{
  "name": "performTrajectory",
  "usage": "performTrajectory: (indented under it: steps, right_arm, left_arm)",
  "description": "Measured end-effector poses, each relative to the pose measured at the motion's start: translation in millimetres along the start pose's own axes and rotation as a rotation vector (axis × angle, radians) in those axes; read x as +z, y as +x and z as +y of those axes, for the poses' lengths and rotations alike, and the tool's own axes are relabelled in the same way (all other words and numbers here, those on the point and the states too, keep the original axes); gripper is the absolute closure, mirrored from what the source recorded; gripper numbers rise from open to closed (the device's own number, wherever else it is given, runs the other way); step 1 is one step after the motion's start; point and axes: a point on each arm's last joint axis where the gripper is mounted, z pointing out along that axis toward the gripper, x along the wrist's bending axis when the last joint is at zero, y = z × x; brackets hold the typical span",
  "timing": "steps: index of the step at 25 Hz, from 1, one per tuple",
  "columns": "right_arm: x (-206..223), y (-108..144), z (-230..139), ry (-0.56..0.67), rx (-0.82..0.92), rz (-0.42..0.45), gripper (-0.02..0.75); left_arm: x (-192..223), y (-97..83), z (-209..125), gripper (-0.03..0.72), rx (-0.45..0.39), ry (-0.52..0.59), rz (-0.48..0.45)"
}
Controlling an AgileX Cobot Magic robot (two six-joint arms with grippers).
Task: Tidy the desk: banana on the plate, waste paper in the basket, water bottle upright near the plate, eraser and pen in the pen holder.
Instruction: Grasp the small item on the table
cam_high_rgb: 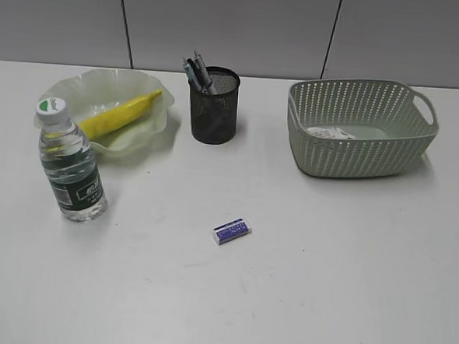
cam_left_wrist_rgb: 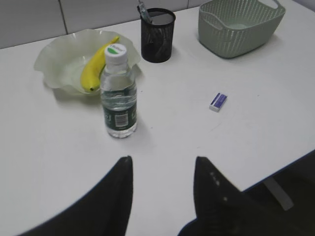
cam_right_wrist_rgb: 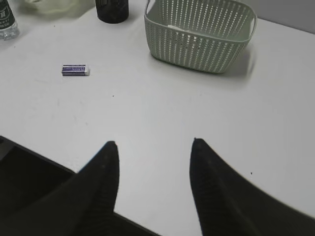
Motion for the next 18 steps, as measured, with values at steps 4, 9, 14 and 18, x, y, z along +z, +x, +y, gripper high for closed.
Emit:
performTrajectory:
  steps: [4,9,14,18]
  right_arm:
    - [-1,0,-1,-0.007,-0.006,0.005,0.356]
    - [0,0,-1,-0.006,-0.009,0.005,0.356]
    - [0,1,-1,-0.007,-0.008,0.007,0.356]
    - [0,1,-1,-0.007,-0.010,0.007,0.365]
  left_arm:
    - [42,-8.7,34,0.379,-0.020,0.062,-0.047]
    - [127,-22.2,70,0.379,0.046,0.212,-0.122]
    - [224,-45.2,89,0.379,0.172,0.405,-0.184]
    - [291,-72.4,95,0.365,0.299,0.499,-0.216]
